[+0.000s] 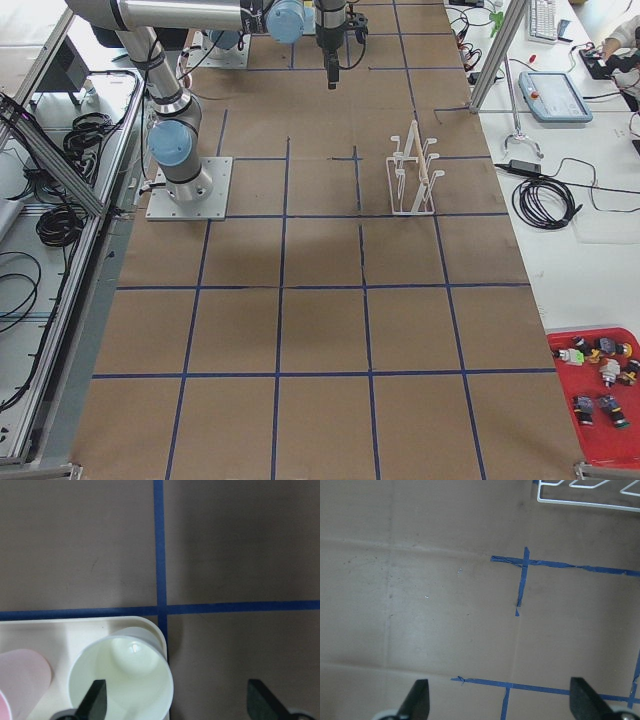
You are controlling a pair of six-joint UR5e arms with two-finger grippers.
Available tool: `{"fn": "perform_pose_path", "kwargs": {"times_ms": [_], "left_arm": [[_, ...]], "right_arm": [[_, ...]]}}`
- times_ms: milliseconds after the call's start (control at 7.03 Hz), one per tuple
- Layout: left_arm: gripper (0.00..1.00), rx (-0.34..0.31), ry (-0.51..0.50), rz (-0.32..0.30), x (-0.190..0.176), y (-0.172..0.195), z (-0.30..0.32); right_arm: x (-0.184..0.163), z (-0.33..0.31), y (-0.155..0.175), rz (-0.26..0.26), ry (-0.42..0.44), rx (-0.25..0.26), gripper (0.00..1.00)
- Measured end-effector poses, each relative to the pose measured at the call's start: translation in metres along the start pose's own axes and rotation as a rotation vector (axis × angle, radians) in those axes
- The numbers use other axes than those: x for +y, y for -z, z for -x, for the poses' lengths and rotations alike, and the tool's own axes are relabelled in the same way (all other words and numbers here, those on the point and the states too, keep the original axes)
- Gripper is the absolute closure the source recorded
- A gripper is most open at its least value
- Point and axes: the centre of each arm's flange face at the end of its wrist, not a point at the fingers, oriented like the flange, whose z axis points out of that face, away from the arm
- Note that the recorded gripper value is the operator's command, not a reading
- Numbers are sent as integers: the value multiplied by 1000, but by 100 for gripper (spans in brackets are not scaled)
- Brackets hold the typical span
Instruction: Transfer IKEA cup to right arm and place on rack
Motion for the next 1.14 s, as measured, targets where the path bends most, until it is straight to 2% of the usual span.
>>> {"fn": "perform_pose_path", "kwargs": {"times_ms": [569,712,996,1139], "left_arm": [[1,12,-9,33,6,-18,0],[20,12,-8,34,5,-20,1],[82,3,-8,36,4,-19,4],[100,-6,-8,43,4,-19,5]], "right_arm": [[-1,-1,-2,4,-2,-4,0],[-1,-1,-2,5,-2,-3,0],[-2,0,-4,6,-4,-7,0],[-2,1,-4,7,-4,-9,0]]}}
